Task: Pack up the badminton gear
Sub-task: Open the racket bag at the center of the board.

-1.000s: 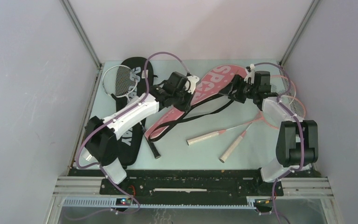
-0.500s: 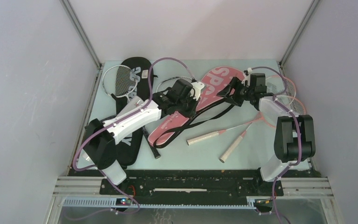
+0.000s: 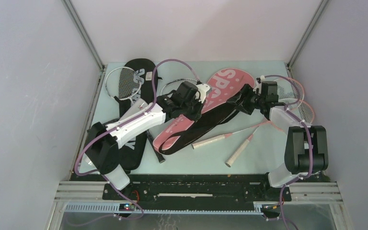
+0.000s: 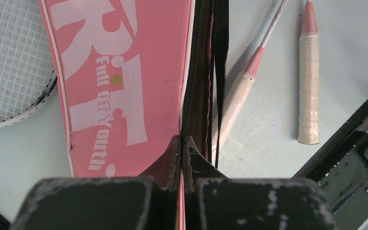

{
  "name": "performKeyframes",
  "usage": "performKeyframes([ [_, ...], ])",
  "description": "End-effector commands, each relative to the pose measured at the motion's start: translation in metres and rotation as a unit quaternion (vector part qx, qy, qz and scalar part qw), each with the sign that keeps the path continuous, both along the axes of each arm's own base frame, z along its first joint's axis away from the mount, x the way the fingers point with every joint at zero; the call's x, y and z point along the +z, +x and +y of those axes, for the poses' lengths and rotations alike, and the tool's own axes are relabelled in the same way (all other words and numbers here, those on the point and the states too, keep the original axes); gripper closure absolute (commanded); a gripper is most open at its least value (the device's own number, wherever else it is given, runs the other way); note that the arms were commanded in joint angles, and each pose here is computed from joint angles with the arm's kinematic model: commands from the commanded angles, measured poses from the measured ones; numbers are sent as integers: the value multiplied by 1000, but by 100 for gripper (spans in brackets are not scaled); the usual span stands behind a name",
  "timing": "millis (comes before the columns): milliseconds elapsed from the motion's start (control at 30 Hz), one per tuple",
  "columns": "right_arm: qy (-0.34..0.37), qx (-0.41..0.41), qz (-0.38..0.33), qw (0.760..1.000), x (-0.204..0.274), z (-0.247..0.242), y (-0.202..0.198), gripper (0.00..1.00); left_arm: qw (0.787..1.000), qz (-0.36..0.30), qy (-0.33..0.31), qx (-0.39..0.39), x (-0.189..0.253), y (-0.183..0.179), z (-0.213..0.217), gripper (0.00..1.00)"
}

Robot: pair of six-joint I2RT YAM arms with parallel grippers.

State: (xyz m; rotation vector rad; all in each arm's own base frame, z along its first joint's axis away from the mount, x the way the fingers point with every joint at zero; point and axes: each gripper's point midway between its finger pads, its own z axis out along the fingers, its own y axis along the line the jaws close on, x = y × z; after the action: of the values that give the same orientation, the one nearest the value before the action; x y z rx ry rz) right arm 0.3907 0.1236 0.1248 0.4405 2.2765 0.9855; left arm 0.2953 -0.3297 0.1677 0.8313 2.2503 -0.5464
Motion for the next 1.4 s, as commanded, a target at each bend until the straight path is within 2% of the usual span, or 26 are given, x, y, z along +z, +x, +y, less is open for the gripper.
performKeyframes([
  [0,5,-15,-18,1000,9,-4,6,21,999,-32,-36,-7,27,0,-7,100],
  [267,-21,-36,-20,999,-2,-23,0,25,998,-34,-52,-18,42,-1,-11,100],
  [533,24,-27,-40,999,6,-16,15,22,998,-27,-58,-28,42,-6,-14,100],
  [733,48,-16,-25,998,5,-4,28,21,997,-26,-58,-34,40,-7,-14,100],
  [967,91,4,-18,996,6,10,50,26,997,-39,-40,-55,29,-8,-12,100],
  [1033,105,7,-11,994,6,13,57,33,997,-53,-14,-62,19,-6,-9,100],
  [1100,120,4,-3,993,7,15,60,52,995,-73,12,-69,12,-3,-3,100],
  [1200,124,9,7,992,7,27,56,86,993,-90,29,-76,10,0,2,100],
  [1267,128,8,16,992,11,30,52,100,991,-100,35,-81,12,1,3,100],
  [1333,135,12,14,991,22,37,47,100,989,-109,38,-89,17,3,1,100],
  [1367,140,15,12,990,28,40,44,100,989,-112,40,-92,20,4,0,95],
])
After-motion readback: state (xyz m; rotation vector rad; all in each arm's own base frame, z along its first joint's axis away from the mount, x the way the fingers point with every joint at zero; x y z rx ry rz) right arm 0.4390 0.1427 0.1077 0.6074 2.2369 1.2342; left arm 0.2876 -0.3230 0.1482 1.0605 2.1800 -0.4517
